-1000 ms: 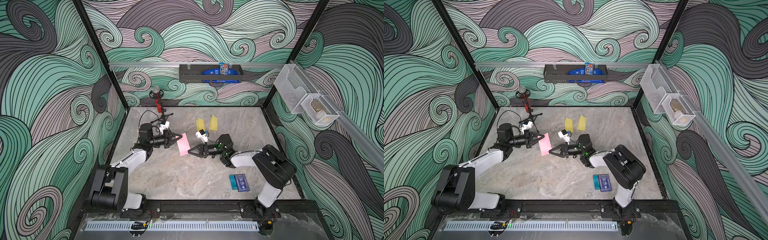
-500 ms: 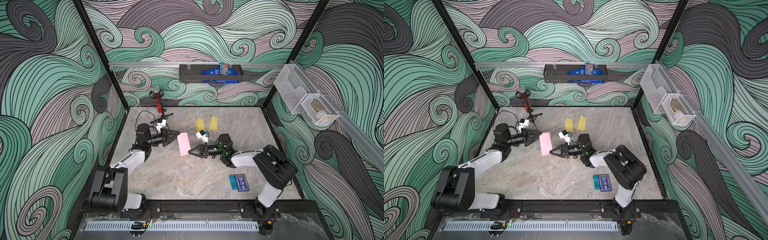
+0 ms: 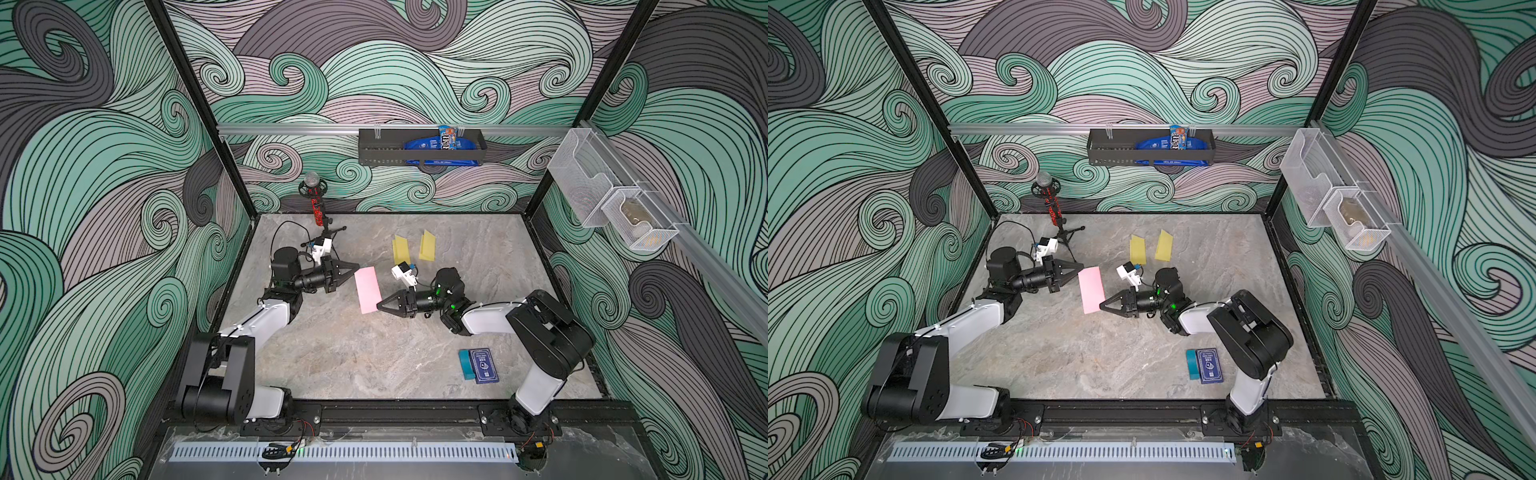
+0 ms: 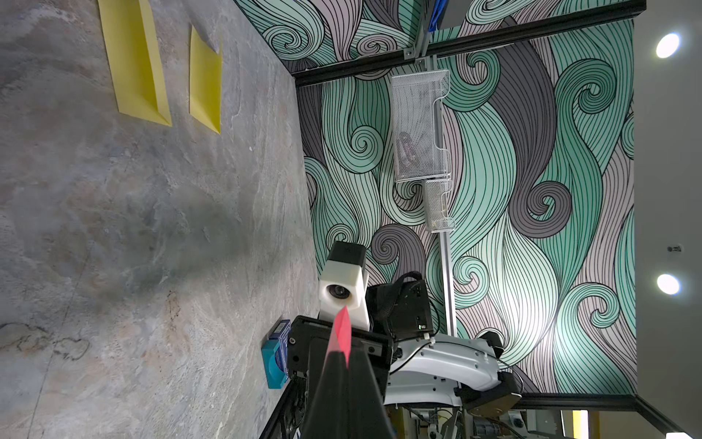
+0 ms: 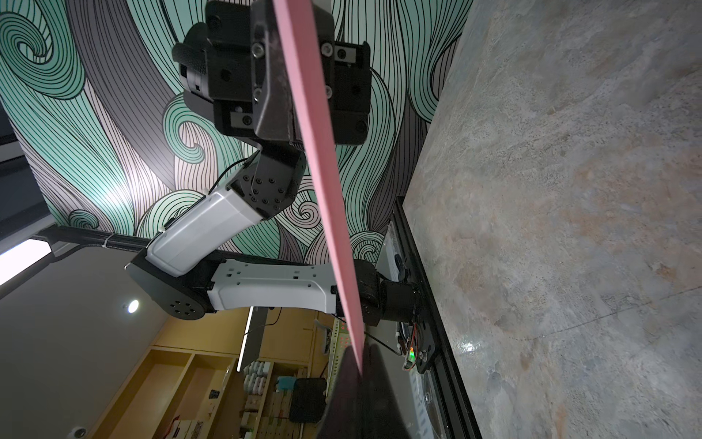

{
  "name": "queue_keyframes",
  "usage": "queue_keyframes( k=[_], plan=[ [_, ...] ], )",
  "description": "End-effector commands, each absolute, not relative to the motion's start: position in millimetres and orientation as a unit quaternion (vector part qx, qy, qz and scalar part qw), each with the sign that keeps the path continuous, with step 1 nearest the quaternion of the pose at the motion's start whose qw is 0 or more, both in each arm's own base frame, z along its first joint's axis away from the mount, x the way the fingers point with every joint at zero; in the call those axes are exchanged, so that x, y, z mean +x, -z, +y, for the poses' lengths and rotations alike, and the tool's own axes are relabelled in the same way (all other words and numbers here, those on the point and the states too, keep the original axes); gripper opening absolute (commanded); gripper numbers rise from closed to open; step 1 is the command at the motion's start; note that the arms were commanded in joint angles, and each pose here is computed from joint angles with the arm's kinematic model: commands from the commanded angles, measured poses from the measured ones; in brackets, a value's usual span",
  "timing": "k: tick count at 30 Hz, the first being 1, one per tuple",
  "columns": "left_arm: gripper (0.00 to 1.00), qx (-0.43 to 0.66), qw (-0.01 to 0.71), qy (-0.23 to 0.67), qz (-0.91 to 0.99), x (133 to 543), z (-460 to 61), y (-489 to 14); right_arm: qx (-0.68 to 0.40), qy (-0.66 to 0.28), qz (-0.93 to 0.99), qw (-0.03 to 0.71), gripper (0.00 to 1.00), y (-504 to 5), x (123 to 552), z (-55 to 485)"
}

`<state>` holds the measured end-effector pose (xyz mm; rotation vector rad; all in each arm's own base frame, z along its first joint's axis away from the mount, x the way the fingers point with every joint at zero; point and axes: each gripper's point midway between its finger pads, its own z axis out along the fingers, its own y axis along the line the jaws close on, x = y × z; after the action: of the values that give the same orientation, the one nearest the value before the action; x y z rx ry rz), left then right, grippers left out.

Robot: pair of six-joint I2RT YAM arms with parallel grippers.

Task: Fold the square paper along the opposite sides
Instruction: Place the paper at the center of the board.

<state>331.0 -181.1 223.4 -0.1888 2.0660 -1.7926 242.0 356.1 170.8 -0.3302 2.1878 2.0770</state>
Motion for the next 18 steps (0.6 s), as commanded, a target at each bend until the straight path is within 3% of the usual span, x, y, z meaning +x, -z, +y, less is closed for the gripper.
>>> queue_keyframes(
  k=[1,8,10,12,14,18],
  plan=[
    [0.00,-0.052,0.228,0.639,0.733,333,-176,-238,-0.125,-0.686,0.714,0.063,0.00,-180,239,354],
    [0.03,-0.050,0.236,0.638,0.731,336,-175,-241,-0.132,-0.678,0.720,0.066,0.00,-179,240,355],
    [0.36,-0.044,0.243,0.633,0.734,336,-174,-245,-0.135,-0.668,0.728,0.072,0.00,-176,247,355],
    [0.59,-0.040,0.253,0.614,0.747,337,-172,-246,-0.135,-0.651,0.742,0.086,0.00,-172,260,351],
    [0.67,-0.036,0.273,0.578,0.768,339,-167,-246,-0.134,-0.623,0.763,0.109,0.00,-166,280,346],
    [0.69,-0.049,0.309,0.490,0.814,337,-148,-228,-0.129,-0.576,0.793,0.150,0.00,-151,326,343]
  ],
)
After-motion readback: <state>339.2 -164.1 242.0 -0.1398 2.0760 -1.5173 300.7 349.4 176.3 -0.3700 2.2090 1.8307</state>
